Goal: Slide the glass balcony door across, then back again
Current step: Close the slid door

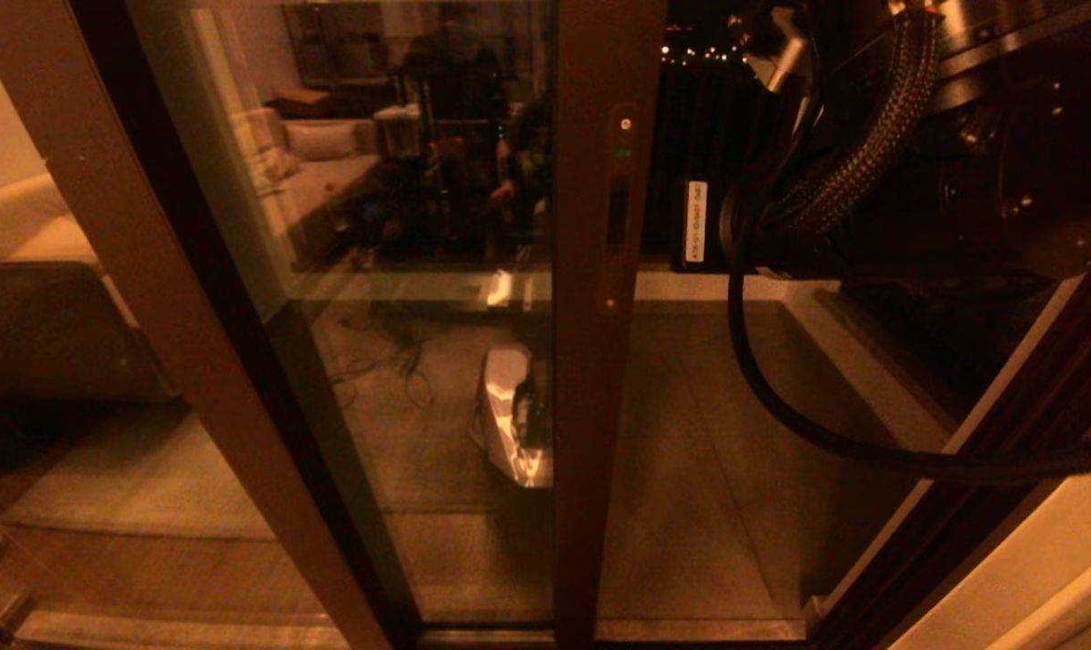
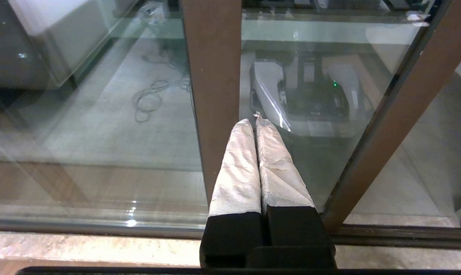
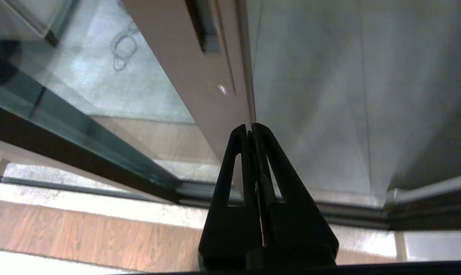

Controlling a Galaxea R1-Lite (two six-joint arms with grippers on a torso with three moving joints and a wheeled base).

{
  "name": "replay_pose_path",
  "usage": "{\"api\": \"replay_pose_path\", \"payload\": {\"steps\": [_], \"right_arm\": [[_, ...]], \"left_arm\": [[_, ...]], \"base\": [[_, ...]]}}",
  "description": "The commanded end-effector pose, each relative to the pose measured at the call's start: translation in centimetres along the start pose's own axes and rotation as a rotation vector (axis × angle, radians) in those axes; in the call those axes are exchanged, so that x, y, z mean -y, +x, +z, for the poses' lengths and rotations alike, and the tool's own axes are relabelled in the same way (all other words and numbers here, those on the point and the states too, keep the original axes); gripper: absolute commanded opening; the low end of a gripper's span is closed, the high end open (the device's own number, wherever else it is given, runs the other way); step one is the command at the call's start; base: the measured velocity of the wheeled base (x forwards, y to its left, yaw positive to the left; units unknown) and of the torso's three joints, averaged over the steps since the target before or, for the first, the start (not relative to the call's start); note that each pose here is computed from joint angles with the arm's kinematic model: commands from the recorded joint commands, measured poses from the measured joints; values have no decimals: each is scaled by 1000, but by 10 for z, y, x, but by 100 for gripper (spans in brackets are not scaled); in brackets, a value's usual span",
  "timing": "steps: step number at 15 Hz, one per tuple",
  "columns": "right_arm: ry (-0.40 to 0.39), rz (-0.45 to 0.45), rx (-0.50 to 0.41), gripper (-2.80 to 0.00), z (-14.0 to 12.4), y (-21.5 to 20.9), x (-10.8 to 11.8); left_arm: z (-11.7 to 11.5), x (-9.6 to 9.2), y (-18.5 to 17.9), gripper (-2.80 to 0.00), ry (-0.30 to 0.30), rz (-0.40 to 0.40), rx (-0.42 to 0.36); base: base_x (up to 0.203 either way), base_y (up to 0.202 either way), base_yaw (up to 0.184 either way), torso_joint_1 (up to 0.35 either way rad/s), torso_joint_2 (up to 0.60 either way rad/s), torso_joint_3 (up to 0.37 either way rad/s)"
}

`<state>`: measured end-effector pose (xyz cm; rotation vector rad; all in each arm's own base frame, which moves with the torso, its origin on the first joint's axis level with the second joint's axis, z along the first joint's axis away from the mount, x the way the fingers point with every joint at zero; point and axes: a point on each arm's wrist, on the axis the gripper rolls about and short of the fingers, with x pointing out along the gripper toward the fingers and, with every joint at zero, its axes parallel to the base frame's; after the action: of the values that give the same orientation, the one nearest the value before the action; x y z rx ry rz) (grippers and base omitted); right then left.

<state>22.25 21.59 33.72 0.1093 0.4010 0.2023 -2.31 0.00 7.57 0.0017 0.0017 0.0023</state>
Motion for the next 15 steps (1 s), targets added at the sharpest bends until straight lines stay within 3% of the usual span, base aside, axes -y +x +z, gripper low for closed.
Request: {"api": "replay_pose_path", "payload": {"steps": [1, 2, 4, 8, 10, 11, 15], "right_arm": [[16, -9, -8, -280, -13, -7, 11], [18, 6, 29, -280, -14, -5, 11], [-120, 17, 76, -280, -10, -6, 10], [-149, 19, 122, -280, 2, 12, -3], [-225, 16, 132, -280, 5, 18, -7], [-237, 14, 128, 0, 5, 18, -7], [-241, 22, 127, 0, 7, 16, -8]], "left_arm": [[0, 0, 0, -280, 0, 1, 2], [0, 0, 0, -280, 0, 1, 1], [0, 0, 0, -280, 0, 1, 1], [0, 0, 0, -280, 0, 1, 0], [0, 0, 0, -280, 0, 1, 2], [0, 0, 0, -280, 0, 1, 0], [0, 0, 0, -280, 0, 1, 2]], "base": [[0, 0, 0, 0, 0, 0], [0, 0, 0, 0, 0, 0], [0, 0, 0, 0, 0, 0], [0, 0, 0, 0, 0, 0], [0, 0, 0, 0, 0, 0], [0, 0, 0, 0, 0, 0], [0, 0, 0, 0, 0, 0]]}}
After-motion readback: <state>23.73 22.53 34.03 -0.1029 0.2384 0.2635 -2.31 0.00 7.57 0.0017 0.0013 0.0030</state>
